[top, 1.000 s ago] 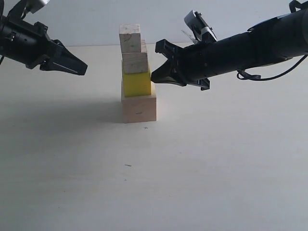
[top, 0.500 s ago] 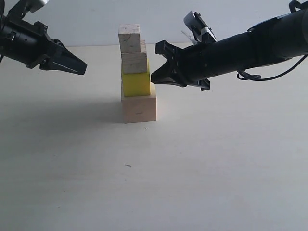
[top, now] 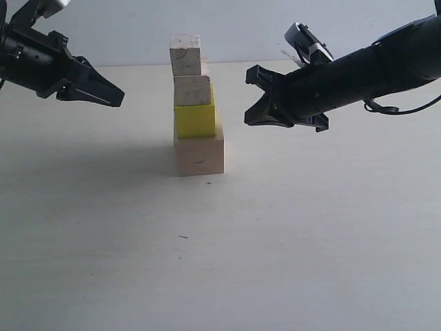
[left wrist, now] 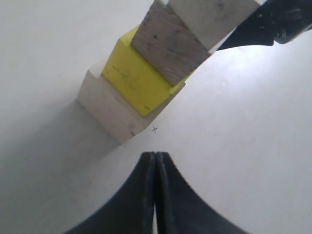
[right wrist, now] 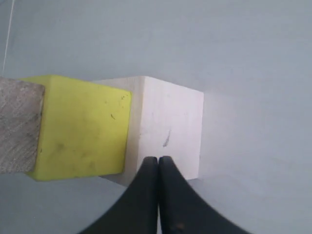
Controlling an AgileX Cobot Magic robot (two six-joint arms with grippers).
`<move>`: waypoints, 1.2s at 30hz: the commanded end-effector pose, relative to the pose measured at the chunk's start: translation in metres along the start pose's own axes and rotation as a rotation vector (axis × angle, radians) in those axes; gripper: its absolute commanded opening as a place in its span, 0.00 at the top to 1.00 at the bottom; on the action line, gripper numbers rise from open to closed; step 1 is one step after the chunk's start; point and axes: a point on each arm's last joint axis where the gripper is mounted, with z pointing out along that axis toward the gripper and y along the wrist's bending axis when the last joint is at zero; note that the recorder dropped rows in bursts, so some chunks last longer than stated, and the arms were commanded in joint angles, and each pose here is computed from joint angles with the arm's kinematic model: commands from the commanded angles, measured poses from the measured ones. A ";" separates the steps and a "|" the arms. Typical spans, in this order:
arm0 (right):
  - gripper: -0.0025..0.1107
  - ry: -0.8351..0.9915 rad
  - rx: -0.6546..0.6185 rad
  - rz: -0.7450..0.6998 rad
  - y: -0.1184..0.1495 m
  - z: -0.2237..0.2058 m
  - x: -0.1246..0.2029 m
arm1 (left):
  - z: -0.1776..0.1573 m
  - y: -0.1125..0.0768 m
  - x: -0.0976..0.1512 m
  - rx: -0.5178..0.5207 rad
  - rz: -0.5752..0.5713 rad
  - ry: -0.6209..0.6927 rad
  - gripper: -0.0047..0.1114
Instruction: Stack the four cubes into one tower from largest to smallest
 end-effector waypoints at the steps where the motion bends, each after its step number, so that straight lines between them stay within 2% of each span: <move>1: 0.98 0.022 -0.001 0.023 -0.004 0.003 0.001 | -0.001 0.000 0.000 -0.004 0.005 -0.007 0.96; 6: 0.98 0.089 -0.014 0.063 -0.016 0.016 0.009 | -0.001 0.000 0.000 -0.004 0.005 -0.007 0.96; 9: 0.98 0.064 0.014 0.032 -0.015 0.010 0.006 | -0.002 0.000 -0.001 -0.016 0.006 -0.014 0.96; 12: 0.98 -0.033 0.062 -0.097 0.007 -0.018 -0.006 | -0.015 -0.006 -0.008 -0.086 0.056 -0.054 0.96; 15: 0.98 -0.233 0.159 -0.293 0.040 -0.070 -0.022 | -0.041 -0.024 -0.017 -0.165 0.111 -0.147 0.96; 19: 0.98 -0.471 0.232 -0.384 0.068 -0.122 -0.024 | -0.062 -0.045 -0.012 -0.235 0.090 -0.270 0.96; 23: 0.98 -0.647 0.282 -0.440 0.083 -0.169 0.001 | -0.081 -0.061 0.006 -0.354 0.042 -0.409 0.96; 28: 0.98 -0.693 0.299 -0.496 0.081 -0.199 0.051 | -0.110 -0.085 0.038 -0.516 0.022 -0.582 0.96; 33: 0.98 -0.779 0.299 -0.519 0.073 -0.225 0.102 | -0.127 -0.110 0.079 -0.596 0.039 -0.681 0.96; 36: 0.98 -0.828 0.296 -0.528 0.068 -0.235 0.124 | -0.127 -0.115 0.107 -0.640 0.019 -0.713 0.96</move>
